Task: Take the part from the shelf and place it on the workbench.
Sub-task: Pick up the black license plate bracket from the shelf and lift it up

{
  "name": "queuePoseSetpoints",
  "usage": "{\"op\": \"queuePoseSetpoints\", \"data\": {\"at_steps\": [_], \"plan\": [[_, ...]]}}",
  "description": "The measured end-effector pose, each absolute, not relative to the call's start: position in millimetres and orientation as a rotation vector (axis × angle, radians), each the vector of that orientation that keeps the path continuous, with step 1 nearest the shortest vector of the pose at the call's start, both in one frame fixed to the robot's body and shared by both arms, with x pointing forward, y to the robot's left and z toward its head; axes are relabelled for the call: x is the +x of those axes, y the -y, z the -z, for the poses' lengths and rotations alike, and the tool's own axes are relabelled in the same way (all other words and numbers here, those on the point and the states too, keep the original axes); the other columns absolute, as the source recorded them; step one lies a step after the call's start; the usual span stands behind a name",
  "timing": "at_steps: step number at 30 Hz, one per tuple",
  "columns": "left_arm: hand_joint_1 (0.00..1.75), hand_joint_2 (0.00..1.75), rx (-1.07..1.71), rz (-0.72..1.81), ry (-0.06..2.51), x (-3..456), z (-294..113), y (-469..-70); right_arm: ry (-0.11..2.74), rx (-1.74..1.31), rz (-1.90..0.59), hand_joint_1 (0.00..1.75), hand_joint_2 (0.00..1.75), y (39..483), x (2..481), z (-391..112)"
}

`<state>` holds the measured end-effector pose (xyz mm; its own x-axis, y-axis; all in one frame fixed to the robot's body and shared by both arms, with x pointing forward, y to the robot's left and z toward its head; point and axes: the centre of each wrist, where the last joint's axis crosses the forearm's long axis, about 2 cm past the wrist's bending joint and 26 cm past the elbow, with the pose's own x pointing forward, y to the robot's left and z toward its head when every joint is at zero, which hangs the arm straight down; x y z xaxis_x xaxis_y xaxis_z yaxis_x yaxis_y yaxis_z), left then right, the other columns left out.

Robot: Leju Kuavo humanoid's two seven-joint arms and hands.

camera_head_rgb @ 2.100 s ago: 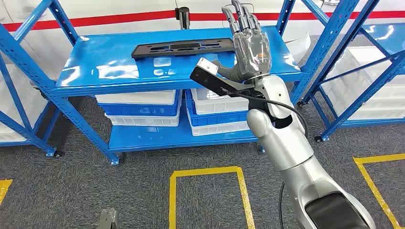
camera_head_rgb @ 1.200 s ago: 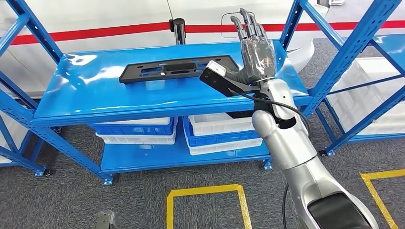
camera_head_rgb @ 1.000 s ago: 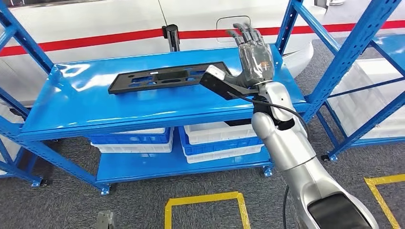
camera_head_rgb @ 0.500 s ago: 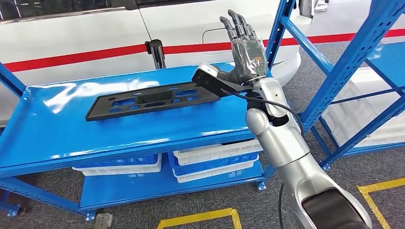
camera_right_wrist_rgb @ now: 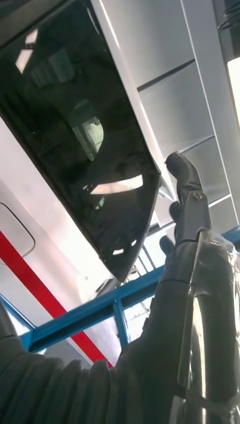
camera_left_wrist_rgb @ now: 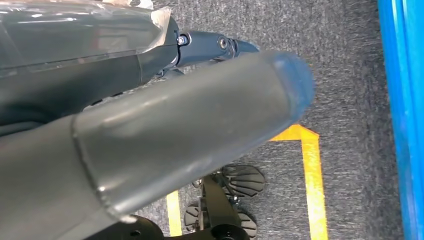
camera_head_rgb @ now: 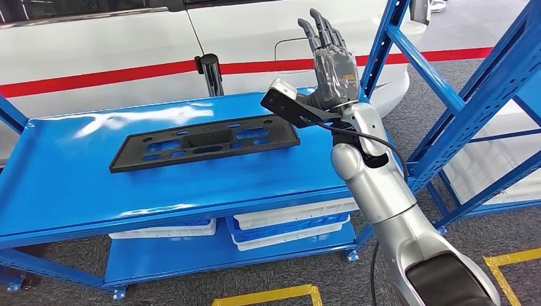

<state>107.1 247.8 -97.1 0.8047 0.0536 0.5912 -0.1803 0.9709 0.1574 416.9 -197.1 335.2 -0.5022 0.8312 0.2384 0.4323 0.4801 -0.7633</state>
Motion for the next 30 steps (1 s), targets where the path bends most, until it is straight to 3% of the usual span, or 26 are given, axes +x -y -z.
{"op": "queuePoseSetpoints", "data": {"at_steps": [6,12,20,30], "plan": [[0.0,0.0,0.242,-0.102,0.548,105.2,97.9,-253.0,2.147,-1.025,-0.848,0.0,1.75,194.5,416.4,-338.5],[0.0,0.0,0.312,0.067,0.23,85.0,102.6,-260.1,2.211,-0.986,-0.792,0.0,1.75,193.5,413.5,-359.9],[0.0,0.0,0.198,0.382,-0.214,57.0,108.5,-256.8,2.304,-0.918,-0.808,0.0,1.75,185.6,406.9,-373.9],[0.0,0.0,0.231,0.415,-0.208,57.5,108.2,-254.8,2.219,-0.799,-1.263,0.0,1.75,124.5,366.5,-285.0]]}}
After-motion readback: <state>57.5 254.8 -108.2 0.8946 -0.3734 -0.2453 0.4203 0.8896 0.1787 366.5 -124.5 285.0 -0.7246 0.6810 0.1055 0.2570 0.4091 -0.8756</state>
